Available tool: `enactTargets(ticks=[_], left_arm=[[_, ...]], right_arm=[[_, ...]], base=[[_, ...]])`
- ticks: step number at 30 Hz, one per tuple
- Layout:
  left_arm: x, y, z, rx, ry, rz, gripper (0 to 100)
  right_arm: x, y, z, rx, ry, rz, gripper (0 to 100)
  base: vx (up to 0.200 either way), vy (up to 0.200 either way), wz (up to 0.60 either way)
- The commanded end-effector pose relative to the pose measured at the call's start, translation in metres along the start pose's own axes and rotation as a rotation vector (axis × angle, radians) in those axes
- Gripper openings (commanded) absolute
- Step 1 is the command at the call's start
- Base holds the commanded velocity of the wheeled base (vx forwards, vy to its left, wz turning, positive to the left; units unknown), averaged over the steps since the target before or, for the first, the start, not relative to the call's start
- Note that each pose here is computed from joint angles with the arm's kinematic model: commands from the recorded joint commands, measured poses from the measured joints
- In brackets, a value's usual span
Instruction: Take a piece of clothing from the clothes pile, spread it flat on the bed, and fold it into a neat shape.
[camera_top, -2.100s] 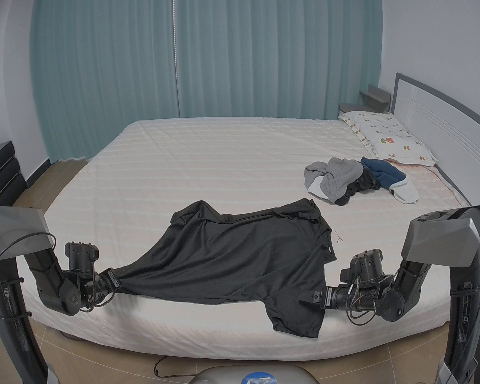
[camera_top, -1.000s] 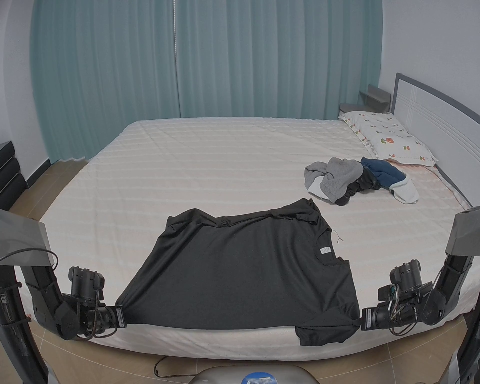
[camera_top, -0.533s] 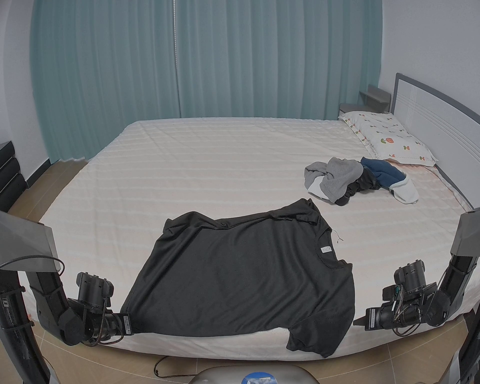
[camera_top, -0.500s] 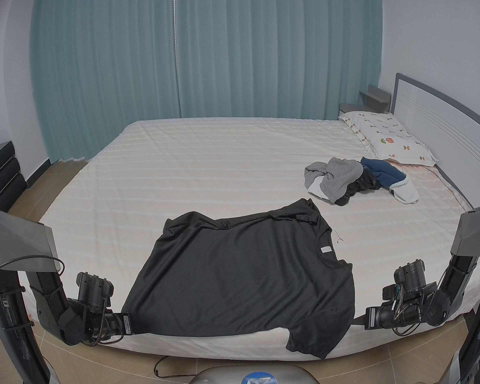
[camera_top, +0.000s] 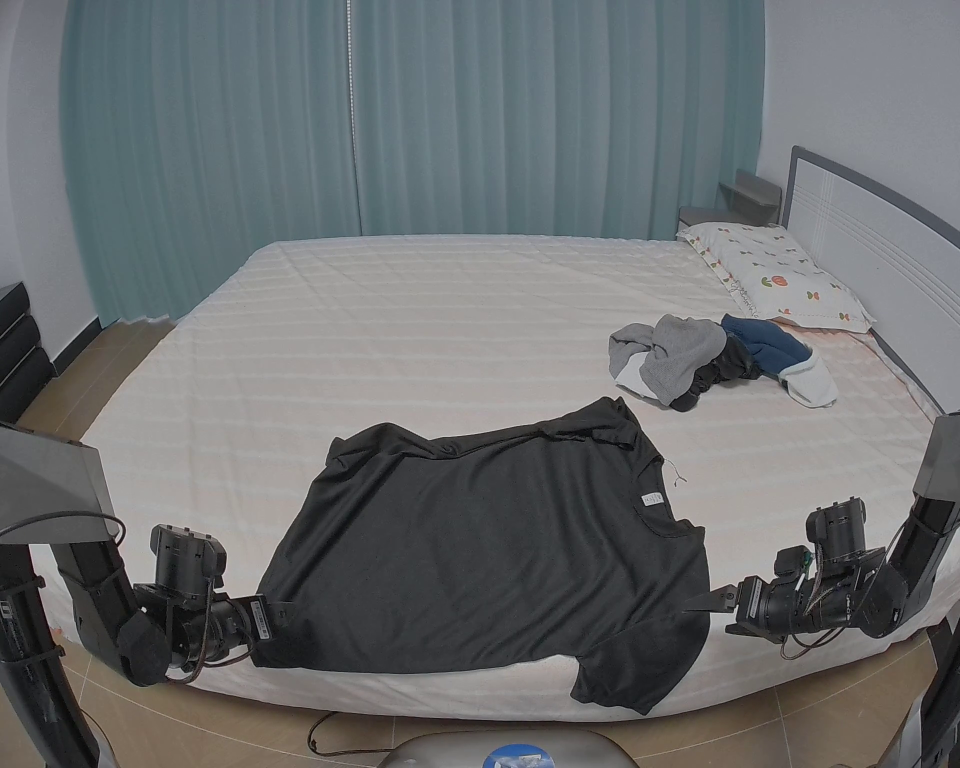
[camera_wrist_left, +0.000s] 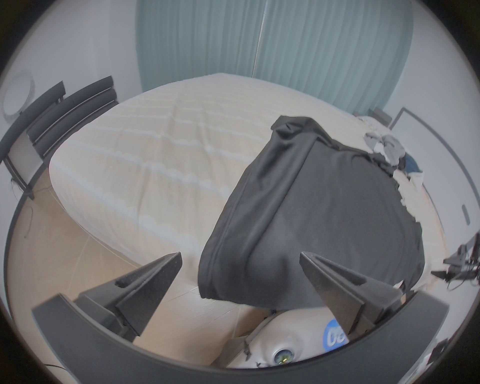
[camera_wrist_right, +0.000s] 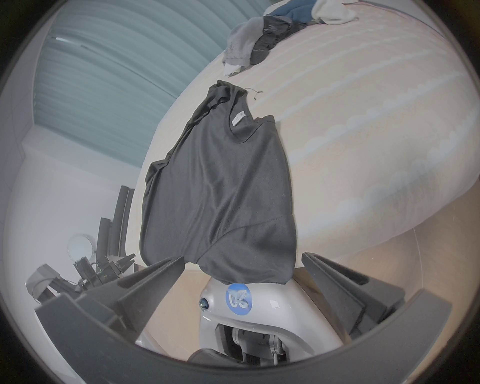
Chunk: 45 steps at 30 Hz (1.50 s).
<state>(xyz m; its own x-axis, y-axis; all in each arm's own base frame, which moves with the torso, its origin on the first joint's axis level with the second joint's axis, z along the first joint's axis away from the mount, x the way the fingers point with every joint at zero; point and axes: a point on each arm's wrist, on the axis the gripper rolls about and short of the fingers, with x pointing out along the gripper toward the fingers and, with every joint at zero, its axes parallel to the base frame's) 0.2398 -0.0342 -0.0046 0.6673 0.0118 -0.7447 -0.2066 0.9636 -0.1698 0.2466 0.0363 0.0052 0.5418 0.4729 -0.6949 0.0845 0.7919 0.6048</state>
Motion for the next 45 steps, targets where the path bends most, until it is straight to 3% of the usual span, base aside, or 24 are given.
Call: enactTargets(ticks=[1,4,9,13,19,20,27,31,36,37,45], left_arm=[[0.005,-0.003,0.015,-0.085,-0.053,-0.018,100],[0.008,0.003,0.02,-0.147,-0.057,-0.03,100],[0.005,0.002,0.022,-0.155,-0.049,-0.075,100],[0.007,0.001,0.024,-0.162,-0.058,-0.084,100],[0.01,-0.002,0.032,-0.254,-0.079,-0.099,100],[0.009,-0.002,0.033,-0.288,-0.084,-0.104,100],[0.008,-0.01,0.033,-0.284,-0.076,-0.138,100],[0.011,-0.016,0.039,-0.327,-0.093,-0.161,100],[0.014,-0.021,0.049,-0.394,-0.124,-0.19,100],[0.017,-0.026,0.061,-0.44,-0.152,-0.216,100],[0.032,-0.044,0.094,-0.443,-0.23,-0.278,100]], right_arm=[[0.003,-0.003,0.004,0.027,-0.016,0.006,100],[-0.001,0.0,0.011,0.079,-0.073,0.032,100],[0.0,0.002,0.019,0.136,-0.166,0.091,100],[0.001,0.0,0.017,0.141,-0.167,0.092,100],[0.002,0.0,0.017,0.142,-0.164,0.093,100],[0.002,0.0,0.017,0.142,-0.165,0.094,100],[0.003,0.003,0.017,0.133,-0.166,0.102,100],[0.004,0.003,0.017,0.137,-0.163,0.101,100],[0.006,0.001,0.016,0.146,-0.151,0.098,100],[0.01,-0.002,0.013,0.154,-0.134,0.088,100],[0.019,-0.001,0.014,0.213,-0.156,0.129,100]], base=[[0.0,0.0,0.0],[0.0,0.133,0.0],[0.0,0.2,0.0],[0.0,0.1,0.0],[0.0,0.0,0.0],[0.2,0.0,0.0],[0.2,0.0,0.0],[0.2,0.0,0.0],[0.16,0.0,0.0],[0.0,0.0,0.0],[0.0,0.0,0.0]])
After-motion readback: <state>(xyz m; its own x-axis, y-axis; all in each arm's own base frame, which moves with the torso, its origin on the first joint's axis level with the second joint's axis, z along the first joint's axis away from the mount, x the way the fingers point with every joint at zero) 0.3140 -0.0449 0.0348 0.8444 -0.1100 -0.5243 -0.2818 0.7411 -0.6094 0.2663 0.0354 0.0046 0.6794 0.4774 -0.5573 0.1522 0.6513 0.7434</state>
